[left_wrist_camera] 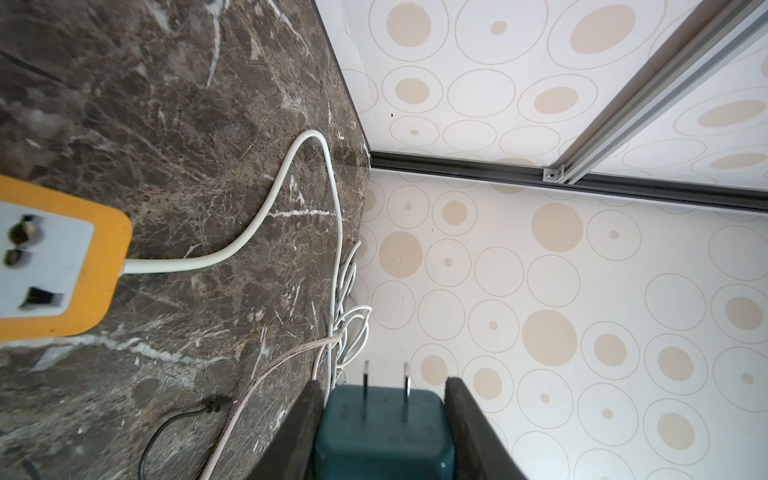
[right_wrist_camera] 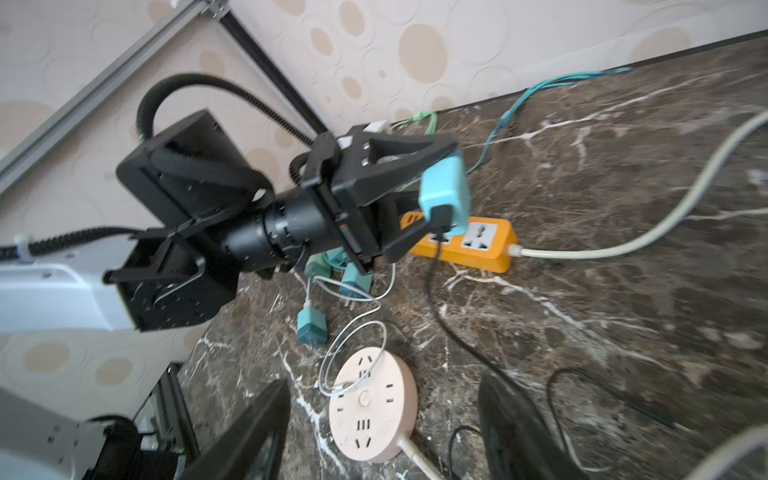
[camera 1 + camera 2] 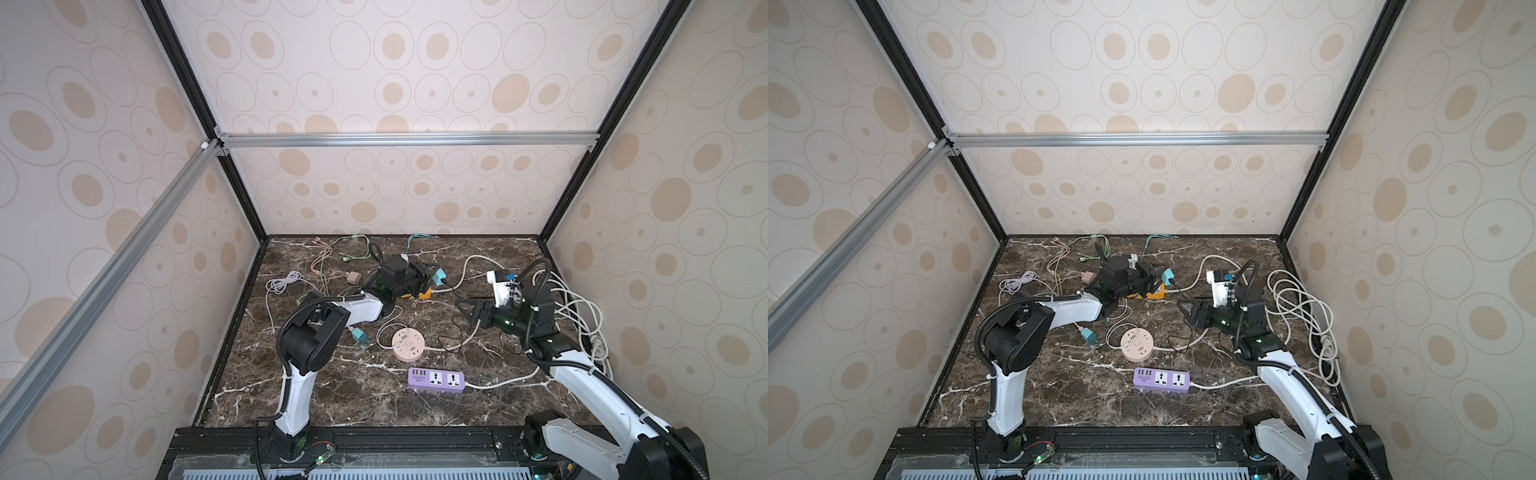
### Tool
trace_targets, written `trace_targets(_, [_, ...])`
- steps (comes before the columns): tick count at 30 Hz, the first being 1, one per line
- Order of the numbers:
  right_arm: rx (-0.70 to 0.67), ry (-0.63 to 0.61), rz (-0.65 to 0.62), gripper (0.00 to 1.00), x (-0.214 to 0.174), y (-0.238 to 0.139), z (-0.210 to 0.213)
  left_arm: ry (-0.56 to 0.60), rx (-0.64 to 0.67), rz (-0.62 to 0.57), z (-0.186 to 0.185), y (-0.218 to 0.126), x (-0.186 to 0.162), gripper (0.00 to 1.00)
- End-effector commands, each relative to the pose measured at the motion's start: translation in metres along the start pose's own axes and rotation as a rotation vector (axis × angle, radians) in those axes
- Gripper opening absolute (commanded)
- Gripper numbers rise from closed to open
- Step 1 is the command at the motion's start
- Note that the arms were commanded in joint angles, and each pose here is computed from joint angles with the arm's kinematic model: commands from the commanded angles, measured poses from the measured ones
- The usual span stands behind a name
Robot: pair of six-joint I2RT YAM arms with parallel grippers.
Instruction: Insert the plug
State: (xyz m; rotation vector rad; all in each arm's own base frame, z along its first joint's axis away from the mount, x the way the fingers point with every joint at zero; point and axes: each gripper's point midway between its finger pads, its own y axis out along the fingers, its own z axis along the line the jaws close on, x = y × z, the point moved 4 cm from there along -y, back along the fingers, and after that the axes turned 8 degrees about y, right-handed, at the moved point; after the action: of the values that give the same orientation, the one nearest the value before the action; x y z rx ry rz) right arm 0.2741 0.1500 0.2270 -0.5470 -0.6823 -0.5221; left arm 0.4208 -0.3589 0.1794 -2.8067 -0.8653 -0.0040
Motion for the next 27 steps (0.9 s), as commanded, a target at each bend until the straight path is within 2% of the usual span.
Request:
trace_targets(1, [0.151,-0.14,-0.005,0.72,0.002,0.013,0.044,-0.024,-0.047,-0.008,-0.016,0.0,0.0,0.0])
trace_targets(3, [0.078,-0.18,-0.035,0.71,-0.007,0.026,0.042,-0.039,-0.061,-0.015,-0.017,-0.002,0.001,0.0])
trace_targets(10, [-0.111,-0.169,-0.203,0.65,-0.009,0.056,0.004,-0.098,-0.108,-0.032,-0.019,-0.01,0.0,0.0])
trace_targets(19, [-0.23,-0.269,-0.253,0.62,-0.003,0.076,-0.021,-0.143,-0.124,-0.014,-0.012,-0.015,-0.005,0.0])
trace_targets(27, [-0.258,-0.292,-0.248,0.58,0.002,0.098,-0.034,-0.169,-0.126,-0.02,-0.007,-0.019,-0.006,0.0])
